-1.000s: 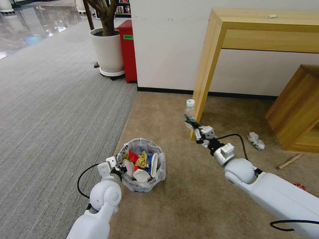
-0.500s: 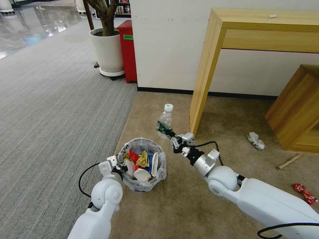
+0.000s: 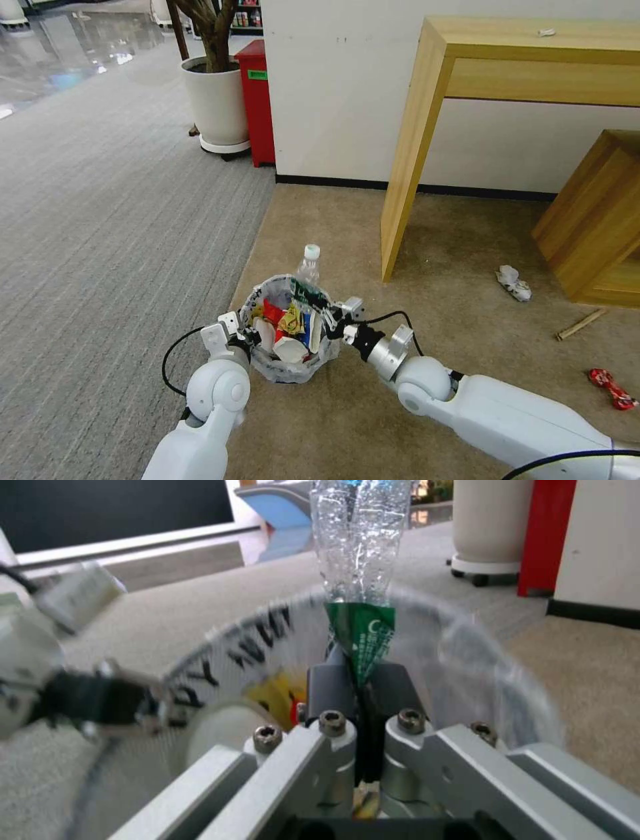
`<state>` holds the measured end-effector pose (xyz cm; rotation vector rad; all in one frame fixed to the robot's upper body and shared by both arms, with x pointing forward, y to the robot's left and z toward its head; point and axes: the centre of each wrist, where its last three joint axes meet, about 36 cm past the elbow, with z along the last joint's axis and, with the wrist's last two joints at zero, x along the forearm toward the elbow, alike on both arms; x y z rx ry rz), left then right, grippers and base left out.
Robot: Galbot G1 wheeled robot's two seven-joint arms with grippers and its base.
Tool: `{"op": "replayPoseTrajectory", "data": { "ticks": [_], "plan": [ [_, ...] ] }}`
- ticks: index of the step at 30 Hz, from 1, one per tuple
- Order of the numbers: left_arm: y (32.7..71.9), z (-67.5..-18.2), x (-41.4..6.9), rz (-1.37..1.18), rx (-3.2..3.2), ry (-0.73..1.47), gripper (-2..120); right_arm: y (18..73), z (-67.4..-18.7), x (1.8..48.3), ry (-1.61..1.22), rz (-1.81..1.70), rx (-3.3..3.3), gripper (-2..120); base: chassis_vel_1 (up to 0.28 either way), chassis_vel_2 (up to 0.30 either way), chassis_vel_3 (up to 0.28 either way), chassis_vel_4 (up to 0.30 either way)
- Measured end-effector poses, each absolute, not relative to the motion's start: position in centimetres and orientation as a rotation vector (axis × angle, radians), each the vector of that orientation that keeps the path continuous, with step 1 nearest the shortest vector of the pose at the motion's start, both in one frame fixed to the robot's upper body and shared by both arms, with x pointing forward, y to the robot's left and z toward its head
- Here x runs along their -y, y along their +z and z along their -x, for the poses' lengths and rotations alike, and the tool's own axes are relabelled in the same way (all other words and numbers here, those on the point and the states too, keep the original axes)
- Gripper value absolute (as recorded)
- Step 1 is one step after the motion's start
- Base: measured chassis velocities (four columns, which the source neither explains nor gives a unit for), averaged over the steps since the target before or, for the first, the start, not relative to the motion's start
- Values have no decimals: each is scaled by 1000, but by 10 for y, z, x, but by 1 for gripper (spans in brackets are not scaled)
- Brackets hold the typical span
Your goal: Pick up the trash bin and place the garbage on the floor into it.
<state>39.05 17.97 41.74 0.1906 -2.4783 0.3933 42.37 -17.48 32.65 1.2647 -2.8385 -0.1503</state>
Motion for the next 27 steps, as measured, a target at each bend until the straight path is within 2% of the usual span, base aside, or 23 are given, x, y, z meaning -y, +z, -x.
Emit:
{"op": "replayPoseTrajectory", "data": {
  "ticks": [6, 9, 10, 13, 14, 17, 18, 19, 21, 24, 25, 27],
  "plan": [
    [420, -389, -178, -184, 2482, 399, 0, 319, -425, 173, -118, -1245, 2846, 0, 0, 0, 0, 0],
    [420, -390, -177, -180, 2482, 403, 0, 319, -425, 171, -114, -1233, 2844, 13, 0, 0, 0, 0],
    [420, -390, -177, -180, 2482, 403, 0, 319, -425, 171, -114, -1233, 2844, 13, 0, 0, 0, 0],
    [421, -390, -176, -175, 2484, 406, 0, 318, -425, 171, -106, -1227, 2842, 29, 0, 0, 0, 0],
    [421, -390, -176, -175, 2484, 406, 0, 318, -425, 171, -106, -1227, 2842, 29, 0, 0, 0, 0],
    [420, -391, -176, -174, 2481, 406, 0, 318, -425, 169, -106, -1223, 2843, 43, 0, 0, 0, 0],
    [420, -391, -176, -174, 2481, 406, 0, 318, -425, 169, -106, -1223, 2843, 43, 0, 0, 0, 0],
    [419, -392, -176, -175, 2480, 405, 0, 318, -425, 168, -103, -1223, 2844, 49, 0, 0, 0, 0],
    [419, -392, -176, -175, 2480, 405, 0, 318, -425, 167, -103, -1223, 2845, 51, 0, 0, 0, 0],
    [416, -395, -177, -182, 2475, 403, 0, 320, -426, 165, -102, -1227, 2849, 68, 0, 0, 0, 0],
    [416, -395, -177, -182, 2475, 403, 0, 320, -426, 165, -102, -1227, 2849, 68, 0, 0, 0, 0],
    [412, -396, -177, -189, 2465, 399, 0, 326, -428, 160, -124, -1222, 2864, 78, 0, 0, 0, 0]
  ]
}}
